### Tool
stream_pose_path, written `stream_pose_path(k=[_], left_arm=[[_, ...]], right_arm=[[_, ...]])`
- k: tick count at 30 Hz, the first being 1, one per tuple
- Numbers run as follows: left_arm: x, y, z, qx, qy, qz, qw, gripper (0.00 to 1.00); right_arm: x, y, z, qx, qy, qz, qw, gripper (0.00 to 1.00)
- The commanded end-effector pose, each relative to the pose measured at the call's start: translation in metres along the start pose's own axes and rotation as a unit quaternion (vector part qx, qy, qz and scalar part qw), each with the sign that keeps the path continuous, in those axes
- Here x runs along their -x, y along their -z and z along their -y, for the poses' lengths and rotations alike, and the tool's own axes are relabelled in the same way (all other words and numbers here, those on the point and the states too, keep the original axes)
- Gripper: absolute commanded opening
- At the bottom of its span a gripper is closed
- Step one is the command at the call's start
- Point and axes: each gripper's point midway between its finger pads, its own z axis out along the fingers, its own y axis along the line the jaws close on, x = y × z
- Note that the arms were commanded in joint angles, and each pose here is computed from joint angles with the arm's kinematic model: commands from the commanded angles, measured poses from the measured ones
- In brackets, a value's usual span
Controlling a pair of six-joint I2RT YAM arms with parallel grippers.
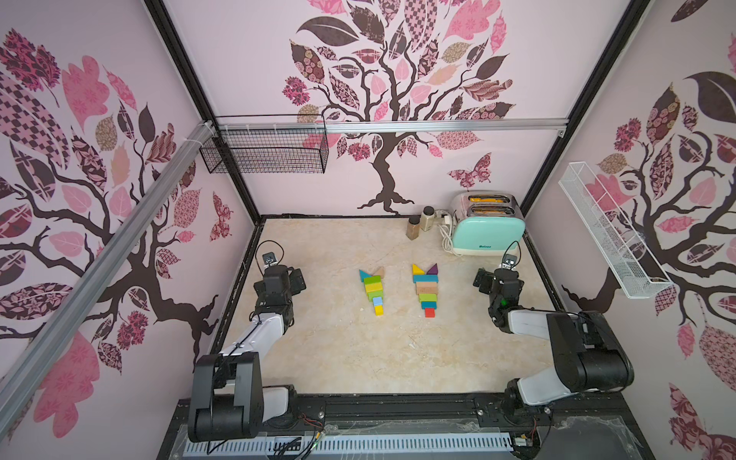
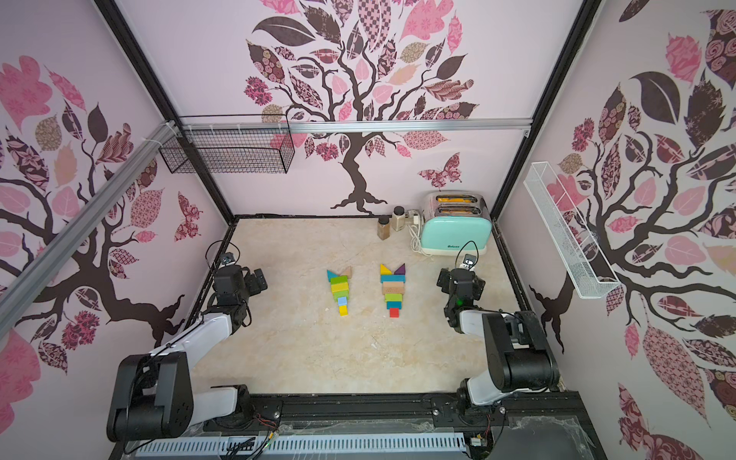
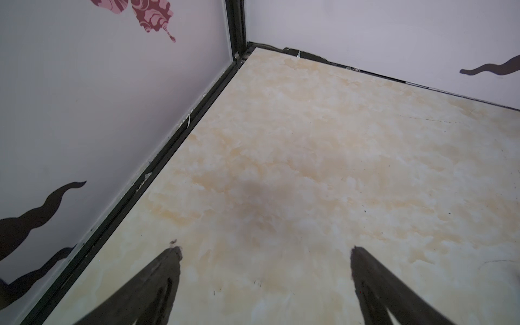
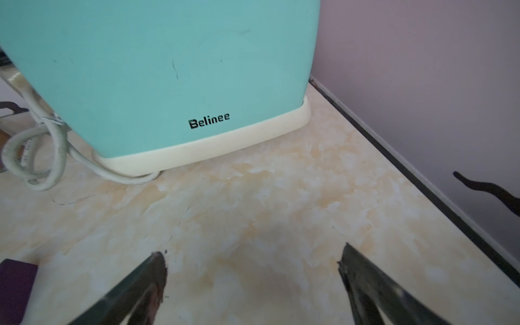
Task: Assemble a carrot with building blocks
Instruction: Reset both arms
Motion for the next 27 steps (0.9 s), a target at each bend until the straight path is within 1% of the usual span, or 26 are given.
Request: stream_pose_path(k=[1, 3, 5, 7, 8, 9, 11, 13, 14, 15, 17, 19, 22, 23, 27], left_arm=[[0.011, -0.008, 0.003, -0.010, 0.003, 0.054, 0.998, 0.98], [0.006, -0.013, 0.005, -0.016, 0.006, 0.068, 0.998, 0.98], [-0.002, -0.018, 0.005, -0.016, 0.013, 0.072, 0.997, 0.98], [0.000, -0.018, 0.007, -0.023, 0.014, 0.092, 0.995, 0.98], [-0.002, -0.016, 0.009, -0.031, 0.008, 0.083, 0.996, 0.98], [-0.004, -0.016, 0.011, -0.035, 0.007, 0.084, 0.996, 0.98], [-0.008, -0.013, 0.018, -0.059, -0.005, 0.094, 0.994, 0.98], [-0.015, -0.016, 0.020, -0.063, -0.005, 0.107, 0.992, 0.98], [-0.014, -0.016, 0.021, -0.065, -0.006, 0.119, 0.991, 0.98], [-0.014, -0.016, 0.022, -0.058, -0.013, 0.120, 0.991, 0.98], [-0.017, -0.020, 0.028, -0.054, -0.027, 0.092, 0.994, 0.98], [-0.015, -0.020, 0.028, -0.054, -0.024, 0.106, 0.993, 0.98], [-0.017, -0.019, 0.028, -0.055, -0.026, 0.095, 0.994, 0.98], [-0.015, -0.019, 0.028, -0.055, -0.026, 0.102, 0.993, 0.98], [-0.016, -0.019, 0.027, -0.054, -0.028, 0.101, 0.993, 0.98]], right_arm=[[0.015, 0.009, -0.012, 0.044, 0.001, 0.048, 0.998, 0.99], [0.008, 0.010, -0.015, 0.057, 0.005, 0.050, 0.997, 0.99], [0.009, 0.005, -0.015, 0.055, 0.001, 0.073, 0.996, 0.99], [0.007, 0.003, -0.017, 0.055, 0.007, 0.046, 0.997, 0.99], [0.005, 0.003, -0.016, 0.054, 0.007, 0.039, 0.998, 0.99], [0.008, 0.003, -0.016, 0.053, 0.007, 0.051, 0.997, 0.99], [0.006, 0.003, -0.016, 0.052, 0.008, 0.041, 0.998, 0.99], [0.007, 0.003, -0.016, 0.052, 0.008, 0.047, 0.997, 0.99], [0.006, 0.003, -0.015, 0.051, 0.008, 0.042, 0.998, 0.99], [0.005, 0.003, -0.016, 0.053, 0.008, 0.041, 0.998, 0.99], [0.006, 0.002, -0.016, 0.052, 0.008, 0.042, 0.998, 0.99], [0.006, 0.003, -0.015, 0.051, 0.008, 0.043, 0.998, 0.99], [0.006, 0.002, -0.015, 0.051, 0.008, 0.043, 0.998, 0.99], [0.006, 0.003, -0.015, 0.051, 0.008, 0.043, 0.998, 0.99], [0.007, 0.003, -0.016, 0.052, 0.009, 0.043, 0.998, 0.99]])
